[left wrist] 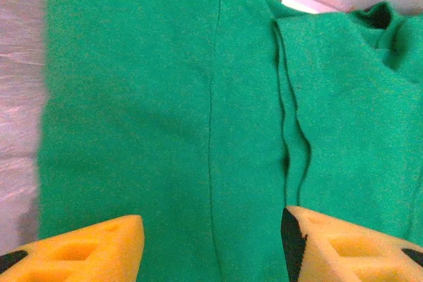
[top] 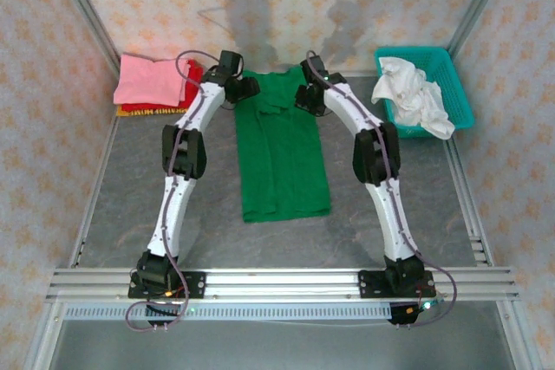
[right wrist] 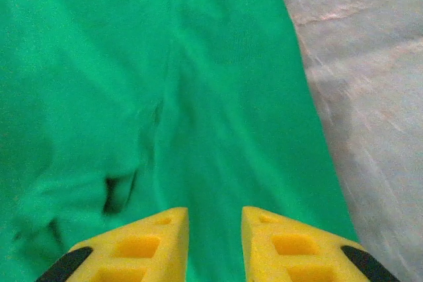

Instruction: Fold and stack the t-shirts

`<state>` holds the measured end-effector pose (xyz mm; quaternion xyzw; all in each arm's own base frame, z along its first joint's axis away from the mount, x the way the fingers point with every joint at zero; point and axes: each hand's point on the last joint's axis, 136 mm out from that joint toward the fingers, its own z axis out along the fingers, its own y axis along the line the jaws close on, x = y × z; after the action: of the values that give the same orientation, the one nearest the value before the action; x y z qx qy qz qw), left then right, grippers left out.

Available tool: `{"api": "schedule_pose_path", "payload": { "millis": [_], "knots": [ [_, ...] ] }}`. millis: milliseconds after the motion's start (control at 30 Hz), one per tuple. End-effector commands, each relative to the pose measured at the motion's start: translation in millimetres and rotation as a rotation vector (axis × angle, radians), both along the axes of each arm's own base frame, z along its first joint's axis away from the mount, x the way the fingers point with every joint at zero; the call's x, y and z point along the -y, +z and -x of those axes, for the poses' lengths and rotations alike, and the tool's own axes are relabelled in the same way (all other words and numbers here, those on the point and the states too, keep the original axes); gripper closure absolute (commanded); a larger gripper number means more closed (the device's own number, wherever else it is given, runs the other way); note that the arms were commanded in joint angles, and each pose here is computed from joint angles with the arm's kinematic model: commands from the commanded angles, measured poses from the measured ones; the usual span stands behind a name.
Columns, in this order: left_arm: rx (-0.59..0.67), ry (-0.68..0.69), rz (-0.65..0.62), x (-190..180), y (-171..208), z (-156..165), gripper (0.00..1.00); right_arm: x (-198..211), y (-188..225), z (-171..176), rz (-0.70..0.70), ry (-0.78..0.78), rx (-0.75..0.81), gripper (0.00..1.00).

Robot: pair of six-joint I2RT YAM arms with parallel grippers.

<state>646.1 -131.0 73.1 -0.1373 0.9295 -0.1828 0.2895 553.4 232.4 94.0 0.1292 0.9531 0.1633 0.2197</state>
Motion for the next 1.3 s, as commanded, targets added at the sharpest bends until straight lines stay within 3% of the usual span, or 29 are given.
{"api": "schedule_pose_path", "payload": {
  "millis": [0,100,167,333,533,700,1267],
  "knots": [
    [0.15,-0.024,-0.018,-1,118,32,0.42,-3,108,38,-0.029,0.093,0.181,0.69],
    [0.247,0.003,0.034,-1,148,80,0.41,1,104,84,-0.118,0.137,0.252,0.55],
    [0.268,0.014,0.077,-2,146,125,0.4,7,99,118,-0.174,0.162,0.294,0.5],
    [0.132,0.053,0.105,-13,64,249,0.41,21,58,200,-0.263,0.21,0.261,0.47],
    [-0.07,0.024,0.107,-13,-3,345,0.48,33,4,258,-0.326,0.183,0.098,0.43],
    [-0.131,-0.024,0.145,3,-21,377,0.51,39,-19,276,-0.313,0.165,0.013,0.43],
    [-0.274,-0.122,0.099,41,-58,416,0.56,46,-46,286,-0.282,0.149,-0.022,0.44]
  ]
}}
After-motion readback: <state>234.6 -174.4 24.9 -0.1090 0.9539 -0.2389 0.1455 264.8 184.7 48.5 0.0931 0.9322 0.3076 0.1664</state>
